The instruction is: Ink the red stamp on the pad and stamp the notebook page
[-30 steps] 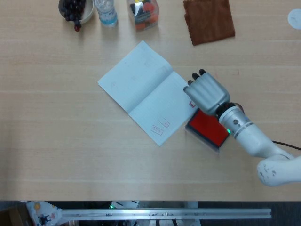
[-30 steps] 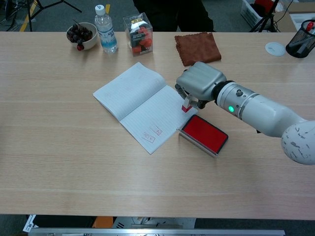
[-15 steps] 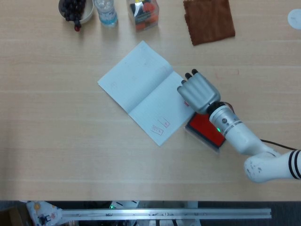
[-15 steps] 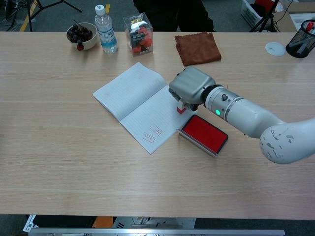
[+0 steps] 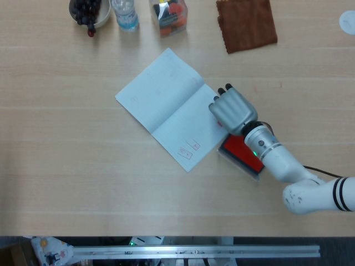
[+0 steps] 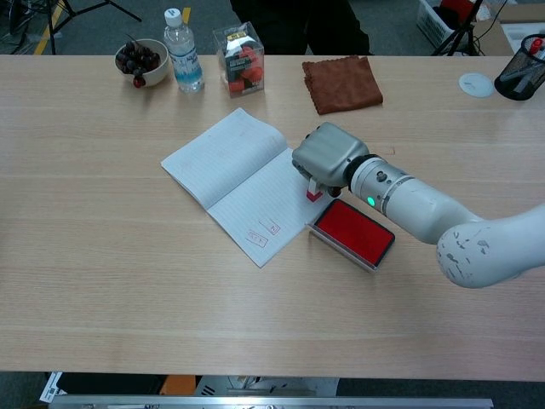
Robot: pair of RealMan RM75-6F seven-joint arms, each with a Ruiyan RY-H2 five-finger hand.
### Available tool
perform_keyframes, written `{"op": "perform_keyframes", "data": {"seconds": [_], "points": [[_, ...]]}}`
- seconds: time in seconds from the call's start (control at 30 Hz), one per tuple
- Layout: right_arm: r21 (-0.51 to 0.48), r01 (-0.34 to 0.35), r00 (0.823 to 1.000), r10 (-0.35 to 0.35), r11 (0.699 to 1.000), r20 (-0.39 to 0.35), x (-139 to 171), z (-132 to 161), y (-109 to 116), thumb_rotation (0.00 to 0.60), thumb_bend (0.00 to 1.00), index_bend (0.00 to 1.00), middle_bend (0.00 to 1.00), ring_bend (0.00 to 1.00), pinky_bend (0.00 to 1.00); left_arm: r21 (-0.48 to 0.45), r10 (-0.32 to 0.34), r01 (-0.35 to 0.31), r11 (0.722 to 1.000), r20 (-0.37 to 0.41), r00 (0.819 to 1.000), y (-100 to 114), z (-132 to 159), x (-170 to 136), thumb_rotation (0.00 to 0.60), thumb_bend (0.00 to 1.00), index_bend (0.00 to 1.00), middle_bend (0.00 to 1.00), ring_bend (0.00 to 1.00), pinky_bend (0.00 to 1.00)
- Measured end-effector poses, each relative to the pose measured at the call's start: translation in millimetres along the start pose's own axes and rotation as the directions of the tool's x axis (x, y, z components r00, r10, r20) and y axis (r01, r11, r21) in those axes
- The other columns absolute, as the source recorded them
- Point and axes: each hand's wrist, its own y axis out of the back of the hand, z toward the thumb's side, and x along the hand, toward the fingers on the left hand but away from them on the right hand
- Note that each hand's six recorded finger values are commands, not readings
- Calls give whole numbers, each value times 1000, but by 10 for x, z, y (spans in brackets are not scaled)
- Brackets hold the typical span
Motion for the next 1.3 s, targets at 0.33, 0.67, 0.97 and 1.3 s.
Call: {"op": "perform_keyframes", "data": {"seconds": [0.33,0.67,0.97,1.3], "points": [[0,-6,1000,6,1000,11,-37,-10,-40,600,327,683,499,300,305,0,1,-1,1000,-1,1000,0,-7,4,600,272,42,43,36,63],[0,-6,1000,6,1000,6,-47,17,-51,600,327,685,501,304,305,-1,2,-2,1000,-3,1000,1,-12,5,600,272,42,43,36,63],[-2,-10,1000,10,1000,18,-53,-21,-71,600,327,686,501,306,305,0,1,-1,1000,-3,1000,-1,-16,7,600,272,42,43,36,63],[-6,-7,1000,7,1000,12,-64,14,-56,600,327,688,503,308,306,1,1,-1,1000,-4,1000,-5,-18,5,600,272,42,43,36,63]]}}
